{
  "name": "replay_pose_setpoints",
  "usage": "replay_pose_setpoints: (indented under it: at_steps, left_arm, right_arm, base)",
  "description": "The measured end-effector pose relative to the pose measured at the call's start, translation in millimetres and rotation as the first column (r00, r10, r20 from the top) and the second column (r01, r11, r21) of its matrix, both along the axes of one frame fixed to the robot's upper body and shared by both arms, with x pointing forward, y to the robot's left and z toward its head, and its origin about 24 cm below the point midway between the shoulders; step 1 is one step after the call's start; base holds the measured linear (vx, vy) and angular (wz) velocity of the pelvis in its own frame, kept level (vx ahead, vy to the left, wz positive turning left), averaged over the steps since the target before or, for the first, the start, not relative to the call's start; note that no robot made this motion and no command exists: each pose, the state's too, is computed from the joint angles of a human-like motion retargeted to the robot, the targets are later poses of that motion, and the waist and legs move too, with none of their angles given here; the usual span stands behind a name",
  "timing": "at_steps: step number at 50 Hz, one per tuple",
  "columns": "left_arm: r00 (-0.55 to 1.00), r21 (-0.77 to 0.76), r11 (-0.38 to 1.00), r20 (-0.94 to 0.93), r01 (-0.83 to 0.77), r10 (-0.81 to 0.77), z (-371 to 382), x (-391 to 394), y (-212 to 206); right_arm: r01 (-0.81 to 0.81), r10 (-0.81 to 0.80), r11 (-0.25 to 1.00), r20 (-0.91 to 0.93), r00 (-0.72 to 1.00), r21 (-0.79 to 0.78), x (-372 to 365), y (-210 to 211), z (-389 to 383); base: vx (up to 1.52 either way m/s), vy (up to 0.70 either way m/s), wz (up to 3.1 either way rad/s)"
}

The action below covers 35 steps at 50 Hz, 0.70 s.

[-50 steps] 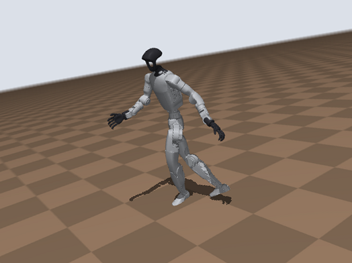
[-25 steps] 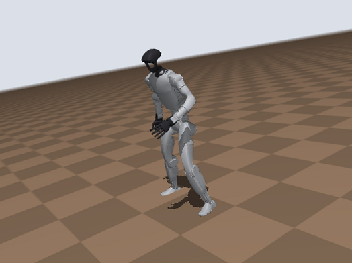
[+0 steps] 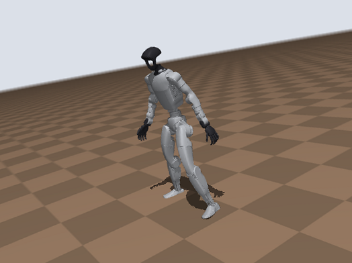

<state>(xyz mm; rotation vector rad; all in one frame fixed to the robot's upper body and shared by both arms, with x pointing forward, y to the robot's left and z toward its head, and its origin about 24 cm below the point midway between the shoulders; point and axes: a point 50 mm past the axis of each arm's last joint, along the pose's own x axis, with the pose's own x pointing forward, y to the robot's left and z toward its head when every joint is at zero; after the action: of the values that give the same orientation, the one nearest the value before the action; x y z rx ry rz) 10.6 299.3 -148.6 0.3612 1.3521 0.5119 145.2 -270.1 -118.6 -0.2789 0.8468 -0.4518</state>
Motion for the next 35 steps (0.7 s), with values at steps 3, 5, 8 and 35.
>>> replay_pose_setpoints:
  at_steps: [3, 5, 8, 35]
  left_arm:
    - [0.989, 0.024, 0.989, 0.021, -0.146, 0.146, 3, -15, 8]
    - [0.984, 0.043, 0.983, 0.016, -0.176, 0.176, 6, -25, 14]
    - [0.996, 0.063, 0.994, -0.006, -0.091, 0.092, 13, -31, 26]
    - [0.453, 0.721, 0.293, -0.033, 0.629, -0.891, 254, 354, 18]
  right_arm:
    - [-0.059, 0.059, 0.998, 0.002, 0.998, 0.022, 5, 10, -1]
    - [-0.106, 0.106, 0.994, -0.005, 0.994, 0.034, 4, 15, -2]
    - [-0.154, 0.154, 0.987, 0.011, 0.988, 0.052, 6, 20, 0]
    - [0.394, -0.424, 0.9, 0.164, 0.891, 0.187, -32, -47, 11]
  base:
    - [0.06, 0.28, 0.03]
    - [0.09, 0.37, -0.06]
    - [0.08, 0.46, -0.09]
    - [0.01, 0.77, 1.13]
